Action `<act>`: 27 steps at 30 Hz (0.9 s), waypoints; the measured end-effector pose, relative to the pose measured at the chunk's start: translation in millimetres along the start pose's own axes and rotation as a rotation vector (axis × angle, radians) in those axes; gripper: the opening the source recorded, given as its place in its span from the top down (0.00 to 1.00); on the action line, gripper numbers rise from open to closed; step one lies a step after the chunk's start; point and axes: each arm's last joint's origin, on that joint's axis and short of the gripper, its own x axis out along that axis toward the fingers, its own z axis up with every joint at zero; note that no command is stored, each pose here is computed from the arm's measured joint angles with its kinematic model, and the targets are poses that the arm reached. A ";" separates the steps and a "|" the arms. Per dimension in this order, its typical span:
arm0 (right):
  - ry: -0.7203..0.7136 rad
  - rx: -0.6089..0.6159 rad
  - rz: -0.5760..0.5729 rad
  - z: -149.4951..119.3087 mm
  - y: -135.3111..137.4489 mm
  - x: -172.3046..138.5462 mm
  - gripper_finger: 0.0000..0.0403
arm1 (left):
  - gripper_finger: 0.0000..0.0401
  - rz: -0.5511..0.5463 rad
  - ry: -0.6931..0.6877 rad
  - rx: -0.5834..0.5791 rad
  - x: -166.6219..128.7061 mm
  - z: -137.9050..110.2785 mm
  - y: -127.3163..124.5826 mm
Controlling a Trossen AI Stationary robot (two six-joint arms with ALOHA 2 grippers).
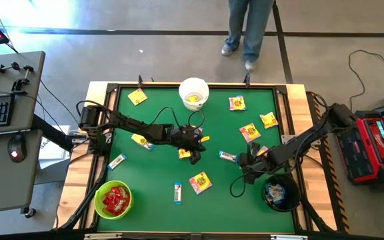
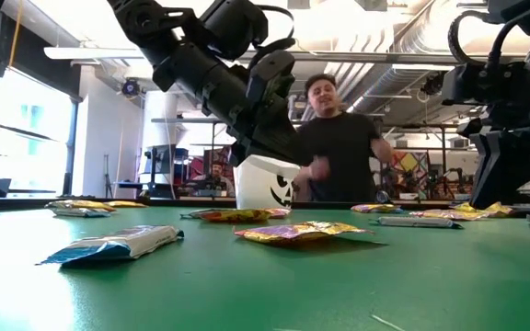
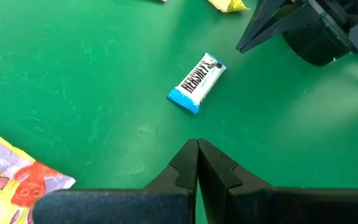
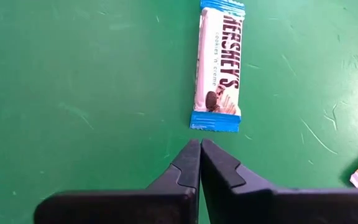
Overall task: Sort candy by brand, put in halloween buckets
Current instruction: Put the white candy into the black bucket
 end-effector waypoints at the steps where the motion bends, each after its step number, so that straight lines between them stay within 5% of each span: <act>1: 0.000 0.000 0.000 0.0 0.0 0.0 1.00 | 1.00 0.000 0.000 0.009 0.0 0.0 0.0; 10: -0.009 0.005 0.006 0.9 0.6 0.0 1.00 | 1.00 0.015 -0.005 0.164 0.0 -0.1 0.1; 27: -0.004 0.053 -0.008 7.4 -8.2 4.7 0.99 | 1.00 0.004 -0.033 0.167 0.0 2.5 -1.1</act>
